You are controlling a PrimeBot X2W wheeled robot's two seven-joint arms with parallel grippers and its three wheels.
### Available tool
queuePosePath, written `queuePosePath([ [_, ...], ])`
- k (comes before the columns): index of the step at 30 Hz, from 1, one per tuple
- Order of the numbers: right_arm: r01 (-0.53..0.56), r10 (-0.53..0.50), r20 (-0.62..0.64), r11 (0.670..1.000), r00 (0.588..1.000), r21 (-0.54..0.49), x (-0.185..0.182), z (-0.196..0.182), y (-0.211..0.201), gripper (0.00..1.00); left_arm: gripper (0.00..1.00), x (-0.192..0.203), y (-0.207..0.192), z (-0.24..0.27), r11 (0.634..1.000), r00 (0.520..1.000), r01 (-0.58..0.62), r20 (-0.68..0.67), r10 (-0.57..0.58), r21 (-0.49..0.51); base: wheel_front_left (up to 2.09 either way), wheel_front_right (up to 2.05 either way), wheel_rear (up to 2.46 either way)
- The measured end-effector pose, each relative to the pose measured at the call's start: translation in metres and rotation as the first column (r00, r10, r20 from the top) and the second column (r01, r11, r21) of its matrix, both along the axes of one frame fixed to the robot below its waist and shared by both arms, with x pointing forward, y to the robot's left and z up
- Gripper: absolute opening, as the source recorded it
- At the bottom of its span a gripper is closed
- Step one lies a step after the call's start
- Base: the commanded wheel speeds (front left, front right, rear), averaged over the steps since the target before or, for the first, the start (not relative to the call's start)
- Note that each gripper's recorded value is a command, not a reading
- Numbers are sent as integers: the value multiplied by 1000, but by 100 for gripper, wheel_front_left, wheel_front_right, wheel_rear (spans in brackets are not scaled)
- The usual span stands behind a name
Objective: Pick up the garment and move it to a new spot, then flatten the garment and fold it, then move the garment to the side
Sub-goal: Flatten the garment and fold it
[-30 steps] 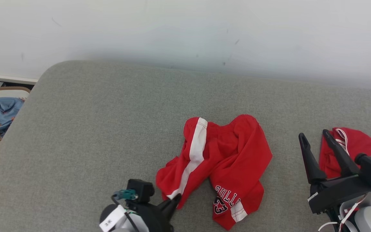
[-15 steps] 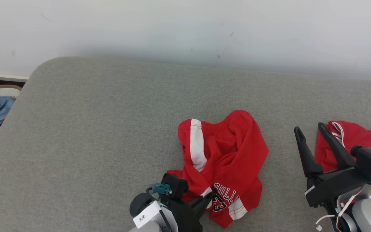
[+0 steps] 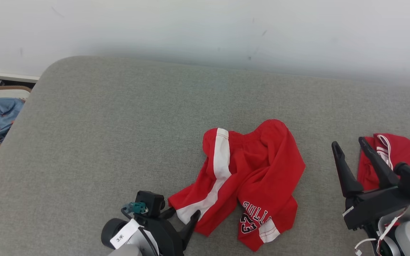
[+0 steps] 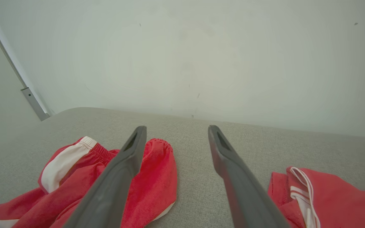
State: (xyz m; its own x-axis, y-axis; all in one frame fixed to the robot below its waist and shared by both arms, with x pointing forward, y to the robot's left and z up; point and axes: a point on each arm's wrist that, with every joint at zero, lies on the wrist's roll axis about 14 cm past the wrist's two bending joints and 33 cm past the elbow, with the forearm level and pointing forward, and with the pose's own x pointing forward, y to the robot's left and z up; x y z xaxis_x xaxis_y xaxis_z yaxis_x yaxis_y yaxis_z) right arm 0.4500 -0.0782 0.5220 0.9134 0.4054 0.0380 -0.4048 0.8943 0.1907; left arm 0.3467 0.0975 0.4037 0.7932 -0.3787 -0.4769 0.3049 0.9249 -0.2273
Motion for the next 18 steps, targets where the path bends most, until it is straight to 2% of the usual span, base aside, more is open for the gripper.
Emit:
queuePosePath([
  [4, -42, 42, 22, 999, 999, 1, 5, 9, 14, 100, 100, -7, -5, 1, 998, 1000, -23, -8, 23, -53, 0, 0, 0],
  [8, -94, 94, 40, 996, 995, -9, 9, 18, 32, 100, 100, -20, -26, 3, 991, 1000, -7, -21, 5, -131, 0, 0, 0],
  [12, -166, 167, 28, 985, 986, -37, 16, 21, 54, 100, 100, -23, -27, 7, 989, 1000, -21, -15, 19, -149, 0, 0, 0],
  [18, -288, 278, -96, 949, 956, -128, 17, -4, 85, 100, 100, -13, -6, 28, 981, 989, -109, 78, 123, -163, 0, 0, 0],
])
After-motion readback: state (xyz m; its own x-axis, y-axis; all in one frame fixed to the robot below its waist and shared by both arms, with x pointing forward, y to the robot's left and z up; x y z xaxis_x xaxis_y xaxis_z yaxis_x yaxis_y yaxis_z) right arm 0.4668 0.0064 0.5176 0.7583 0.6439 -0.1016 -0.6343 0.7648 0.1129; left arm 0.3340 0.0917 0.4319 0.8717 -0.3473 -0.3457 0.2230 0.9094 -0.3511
